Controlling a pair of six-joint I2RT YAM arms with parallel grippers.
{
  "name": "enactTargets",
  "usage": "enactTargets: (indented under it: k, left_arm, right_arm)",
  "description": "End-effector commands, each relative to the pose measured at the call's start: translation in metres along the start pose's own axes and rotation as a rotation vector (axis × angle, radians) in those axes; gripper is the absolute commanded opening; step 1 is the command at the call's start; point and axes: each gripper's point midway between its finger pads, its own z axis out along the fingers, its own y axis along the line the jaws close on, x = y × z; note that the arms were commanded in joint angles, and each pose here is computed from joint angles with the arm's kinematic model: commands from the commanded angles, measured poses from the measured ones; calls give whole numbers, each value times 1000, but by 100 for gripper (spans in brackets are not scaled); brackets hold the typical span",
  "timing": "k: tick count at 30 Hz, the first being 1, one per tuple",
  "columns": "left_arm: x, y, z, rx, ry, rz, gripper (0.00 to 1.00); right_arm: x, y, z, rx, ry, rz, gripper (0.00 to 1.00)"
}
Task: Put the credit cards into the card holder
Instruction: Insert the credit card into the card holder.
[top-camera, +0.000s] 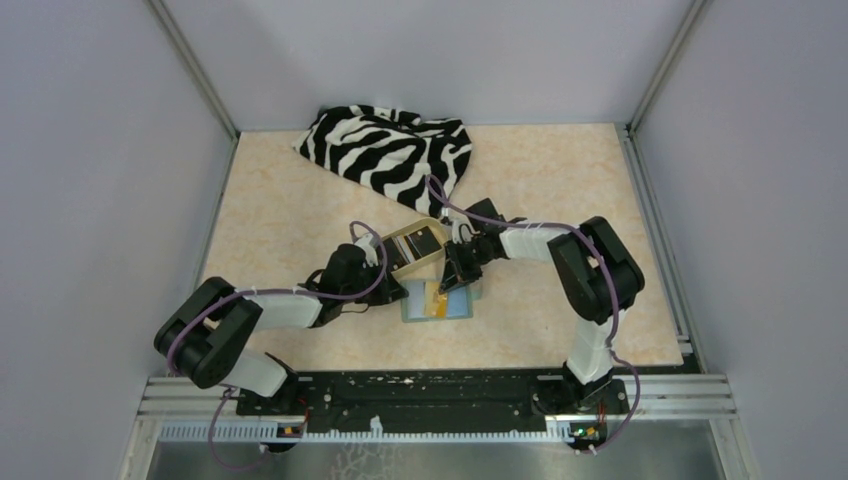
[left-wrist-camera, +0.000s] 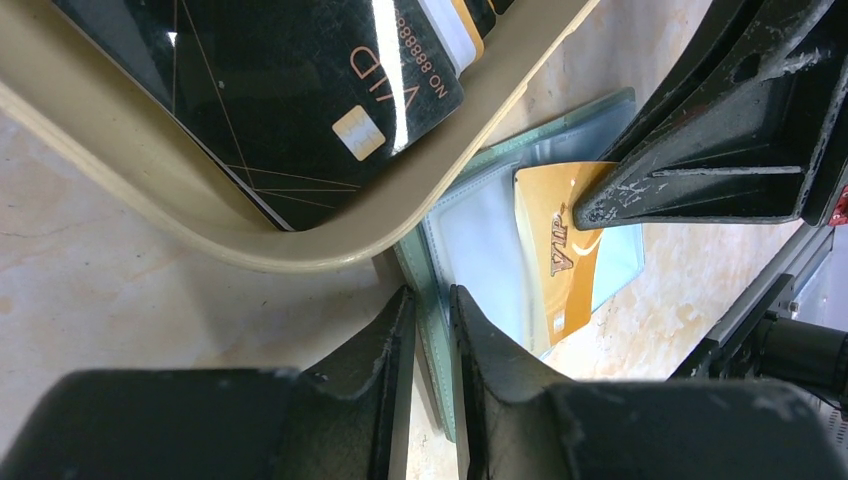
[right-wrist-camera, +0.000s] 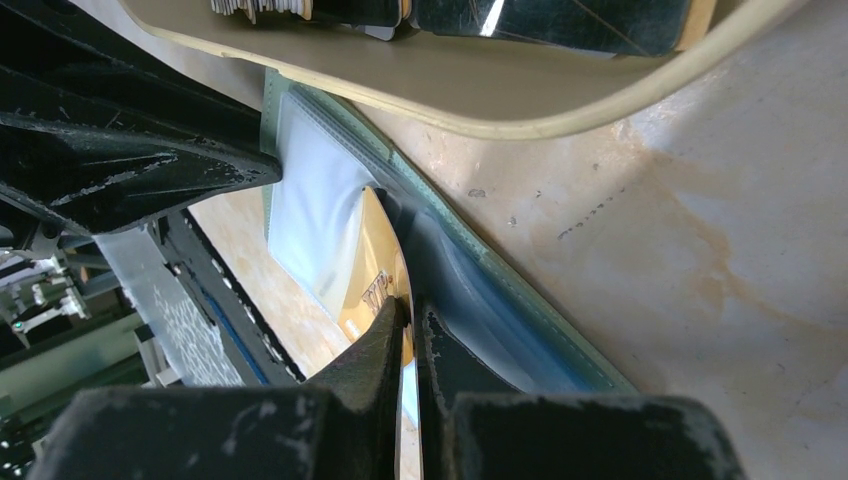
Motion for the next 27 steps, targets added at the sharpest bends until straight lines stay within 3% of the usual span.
enactTargets:
  k: [1,27]
  left_arm:
    - [18,8,1,-35,62,16,25]
    - [14,5,-2,-32,51,30,25]
  right_arm:
    - [12,-18,0,130,-4,-12,0]
    - [32,-19,-9,110,19,80,0]
